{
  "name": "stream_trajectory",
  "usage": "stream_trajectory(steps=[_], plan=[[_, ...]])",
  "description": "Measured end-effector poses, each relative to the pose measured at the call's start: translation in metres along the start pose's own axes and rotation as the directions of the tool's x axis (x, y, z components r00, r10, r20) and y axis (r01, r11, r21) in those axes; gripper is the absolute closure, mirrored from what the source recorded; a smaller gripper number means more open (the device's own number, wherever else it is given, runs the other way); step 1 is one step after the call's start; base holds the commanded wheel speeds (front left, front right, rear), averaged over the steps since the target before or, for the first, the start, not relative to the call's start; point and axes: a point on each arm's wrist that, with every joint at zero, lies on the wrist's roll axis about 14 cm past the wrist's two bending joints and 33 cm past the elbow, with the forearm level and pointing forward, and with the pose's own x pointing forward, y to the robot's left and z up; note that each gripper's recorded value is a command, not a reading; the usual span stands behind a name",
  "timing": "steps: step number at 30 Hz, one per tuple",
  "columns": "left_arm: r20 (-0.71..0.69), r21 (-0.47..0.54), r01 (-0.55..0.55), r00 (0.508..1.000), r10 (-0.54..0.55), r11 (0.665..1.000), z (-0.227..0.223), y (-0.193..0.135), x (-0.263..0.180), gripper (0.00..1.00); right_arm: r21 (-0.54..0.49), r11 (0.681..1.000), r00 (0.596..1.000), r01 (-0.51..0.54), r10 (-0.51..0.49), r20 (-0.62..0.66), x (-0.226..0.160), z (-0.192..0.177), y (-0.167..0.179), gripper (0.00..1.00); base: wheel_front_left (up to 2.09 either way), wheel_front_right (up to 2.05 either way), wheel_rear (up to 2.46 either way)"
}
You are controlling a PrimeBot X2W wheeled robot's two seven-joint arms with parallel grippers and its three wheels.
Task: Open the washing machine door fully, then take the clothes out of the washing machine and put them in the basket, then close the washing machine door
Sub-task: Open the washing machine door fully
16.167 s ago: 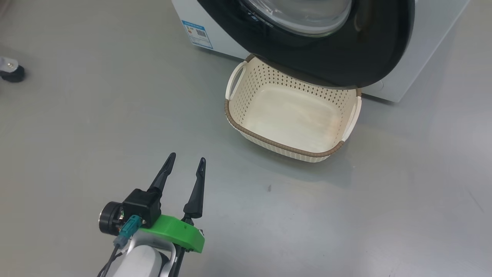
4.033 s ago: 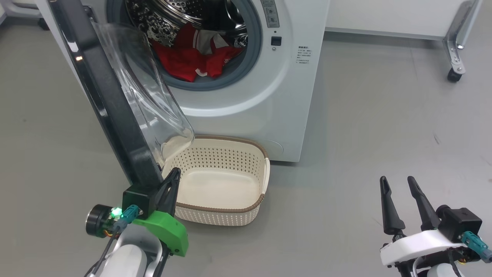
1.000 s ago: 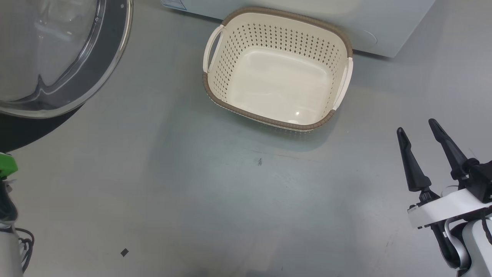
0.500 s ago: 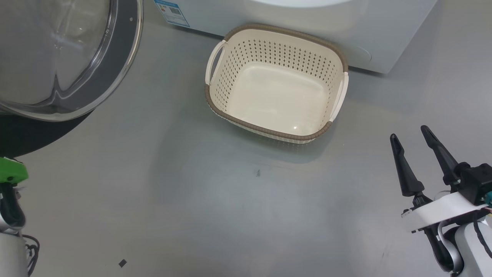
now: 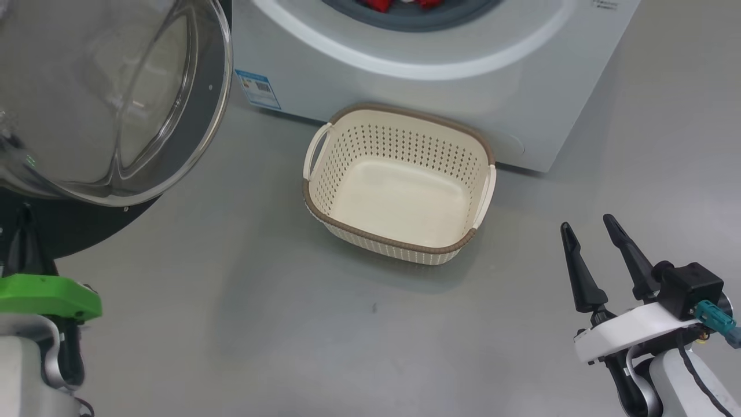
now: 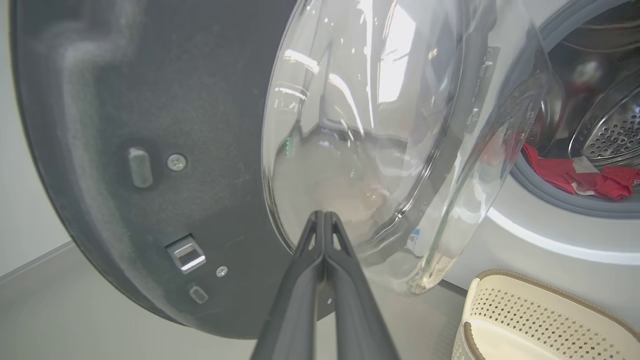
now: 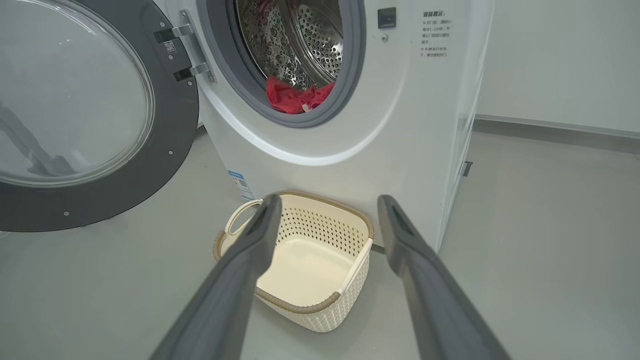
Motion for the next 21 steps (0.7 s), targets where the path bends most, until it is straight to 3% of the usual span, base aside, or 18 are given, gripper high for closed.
stream_trajectory(steps=[9, 21], plan=[[-0.017, -0.02, 0.141, 0.99, -0.142, 0.99, -0.012, -0.038, -0.031, 1.0, -0.016, 0.999, 0.996, 0.035, -0.034, 0.081, -0.019, 0.03, 0.008, 0.0, 0.0, 0.0, 0.0], [-0.036, -0.09, 0.319, 0.946, -0.323, 0.944, -0.03, -0.104, -0.059, 1.0, -0.033, 0.99, 0.978, 0.141, -0.134, 0.158, -0.057, 0.055, -0.009, 0.0, 0.0, 0.0, 0.0]])
